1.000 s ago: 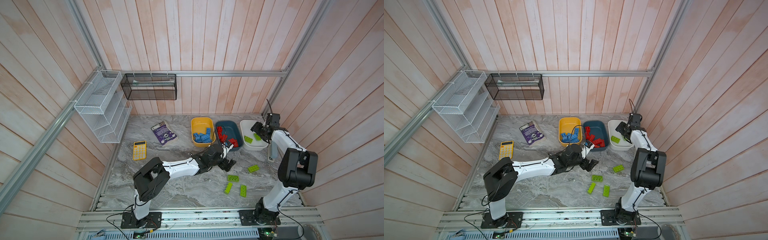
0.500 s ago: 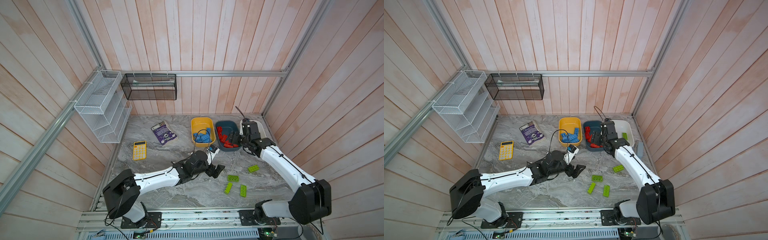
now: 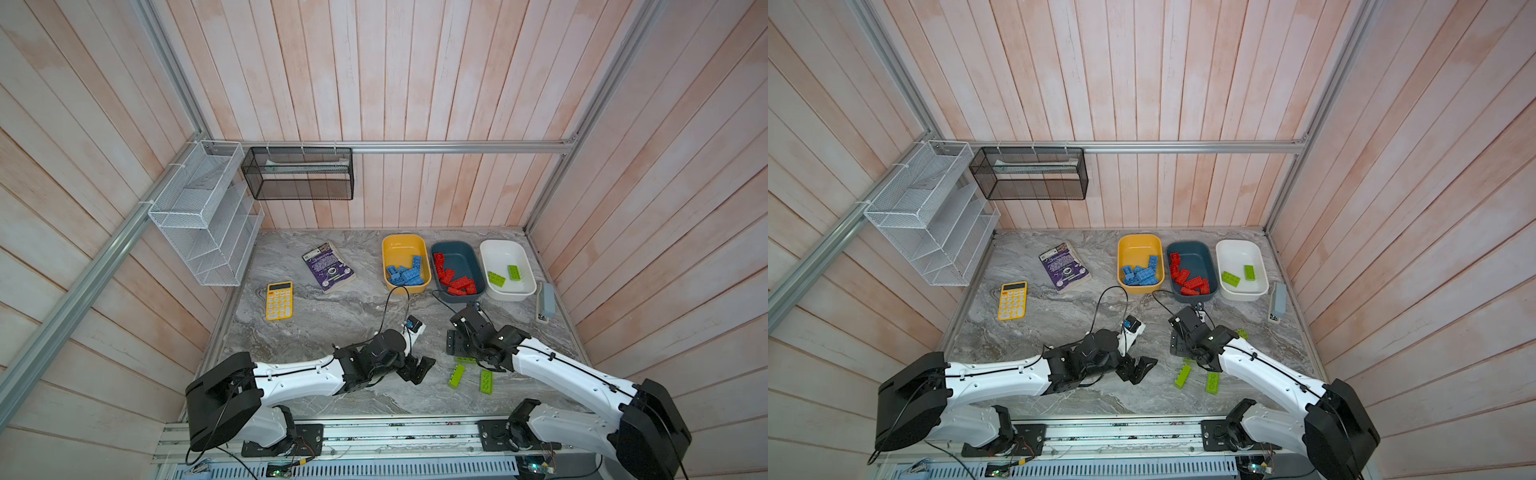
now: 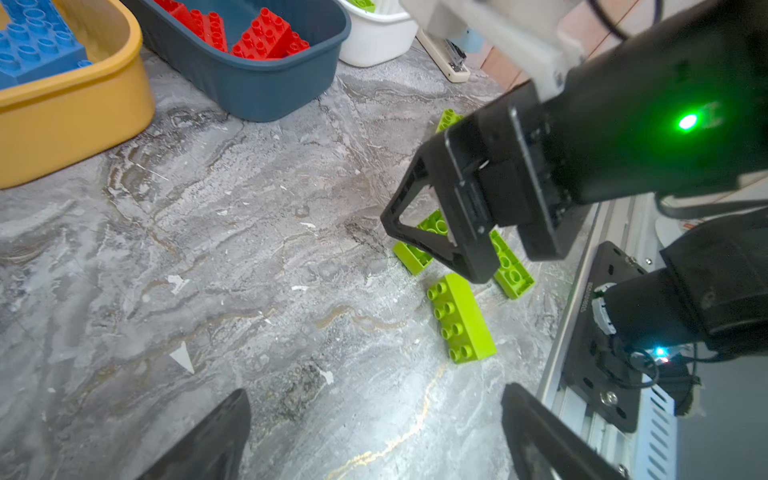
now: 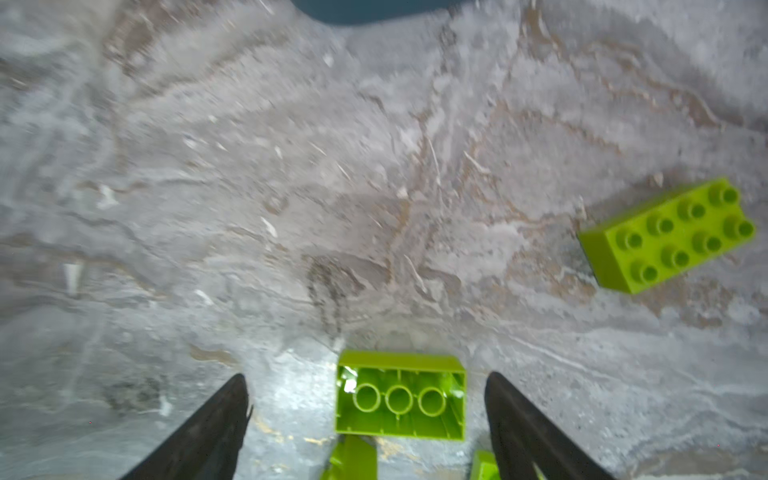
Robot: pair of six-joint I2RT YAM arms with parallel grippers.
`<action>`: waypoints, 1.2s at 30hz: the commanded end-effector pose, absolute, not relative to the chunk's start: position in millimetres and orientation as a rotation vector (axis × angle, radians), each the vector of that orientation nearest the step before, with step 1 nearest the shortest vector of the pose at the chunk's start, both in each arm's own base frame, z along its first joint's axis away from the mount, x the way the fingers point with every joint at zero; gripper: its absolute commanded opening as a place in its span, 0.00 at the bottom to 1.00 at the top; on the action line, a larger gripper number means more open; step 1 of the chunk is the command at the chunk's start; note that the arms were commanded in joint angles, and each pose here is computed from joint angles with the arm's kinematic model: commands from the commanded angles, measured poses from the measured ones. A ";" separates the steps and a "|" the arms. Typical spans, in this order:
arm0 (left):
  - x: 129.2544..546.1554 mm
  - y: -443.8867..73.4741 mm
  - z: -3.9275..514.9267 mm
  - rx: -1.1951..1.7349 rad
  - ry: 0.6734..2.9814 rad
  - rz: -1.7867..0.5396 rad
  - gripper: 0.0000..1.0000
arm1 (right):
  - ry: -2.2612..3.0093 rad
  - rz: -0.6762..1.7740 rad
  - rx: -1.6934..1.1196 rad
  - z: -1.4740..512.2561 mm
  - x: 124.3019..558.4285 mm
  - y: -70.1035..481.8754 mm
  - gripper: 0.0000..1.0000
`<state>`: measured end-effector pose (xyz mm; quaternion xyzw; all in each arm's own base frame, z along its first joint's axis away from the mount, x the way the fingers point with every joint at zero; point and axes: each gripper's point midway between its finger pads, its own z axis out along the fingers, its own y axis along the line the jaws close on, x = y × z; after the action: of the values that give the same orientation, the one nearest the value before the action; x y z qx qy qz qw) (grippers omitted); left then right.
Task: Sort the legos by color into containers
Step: 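Lower the right gripper and grasp a lime-green brick on the table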
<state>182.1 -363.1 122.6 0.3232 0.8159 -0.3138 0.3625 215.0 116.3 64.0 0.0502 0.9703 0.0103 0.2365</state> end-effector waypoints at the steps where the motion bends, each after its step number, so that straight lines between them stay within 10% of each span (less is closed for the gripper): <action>1: 181.0 -361.6 117.7 0.805 2.107 -0.813 0.95 | 2.659 -0.019 0.247 56.1 205.4 102.8 0.89; 36: 184.1 -360.9 113.4 0.805 2.111 -0.773 0.95 | 2.674 -0.009 0.139 43.9 216.7 118.3 0.54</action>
<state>181.8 -362.1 107.9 0.3152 0.8237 -0.3080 0.3568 207.6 116.8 29.9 0.0587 0.9764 0.0018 0.2078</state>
